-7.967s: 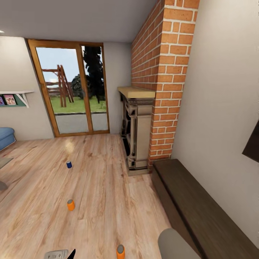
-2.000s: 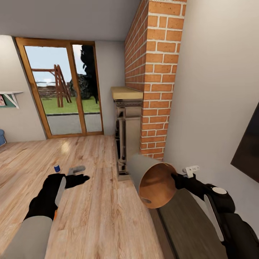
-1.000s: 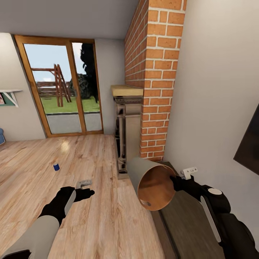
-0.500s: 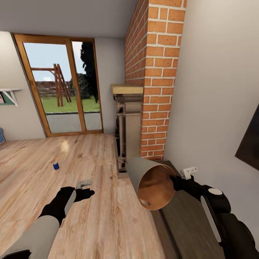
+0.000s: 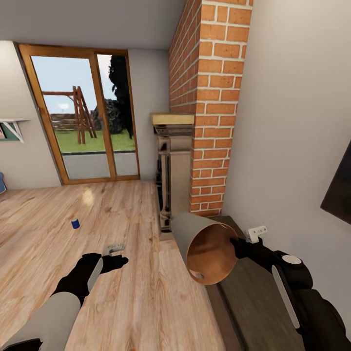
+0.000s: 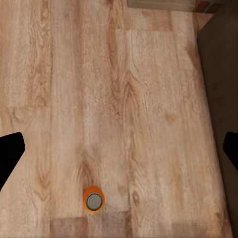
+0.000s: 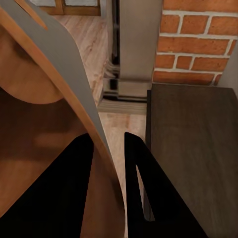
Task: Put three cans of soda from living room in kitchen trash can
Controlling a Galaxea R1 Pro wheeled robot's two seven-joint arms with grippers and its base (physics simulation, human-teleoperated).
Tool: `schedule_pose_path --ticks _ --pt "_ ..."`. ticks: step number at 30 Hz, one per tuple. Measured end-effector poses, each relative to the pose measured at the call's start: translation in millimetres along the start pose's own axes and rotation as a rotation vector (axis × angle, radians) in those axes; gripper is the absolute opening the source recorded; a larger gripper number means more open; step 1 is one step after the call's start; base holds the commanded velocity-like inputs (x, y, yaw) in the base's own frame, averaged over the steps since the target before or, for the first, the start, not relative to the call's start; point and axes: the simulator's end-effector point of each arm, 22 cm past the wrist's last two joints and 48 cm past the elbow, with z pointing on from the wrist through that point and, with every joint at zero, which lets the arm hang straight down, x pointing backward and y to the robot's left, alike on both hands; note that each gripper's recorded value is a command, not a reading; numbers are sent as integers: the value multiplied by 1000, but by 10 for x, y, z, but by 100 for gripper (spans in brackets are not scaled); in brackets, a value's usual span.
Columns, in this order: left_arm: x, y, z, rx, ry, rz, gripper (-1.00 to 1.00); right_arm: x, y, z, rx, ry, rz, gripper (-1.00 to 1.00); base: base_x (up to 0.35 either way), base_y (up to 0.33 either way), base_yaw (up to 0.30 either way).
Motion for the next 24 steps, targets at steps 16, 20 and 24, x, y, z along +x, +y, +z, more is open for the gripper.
schedule_pose_path --ticks 16,20,24 --pt "148 59 201 -6 -12 3 100 250 5 95 -1 -1 -1 -100 0 0 0" --pt "185 96 252 -20 -16 2 100 314 6 120 -1 -2 -3 -100 0 0 0" --pt "232 94 305 -22 -18 2 100 380 20 147 -2 -2 -2 -100 0 0 0"
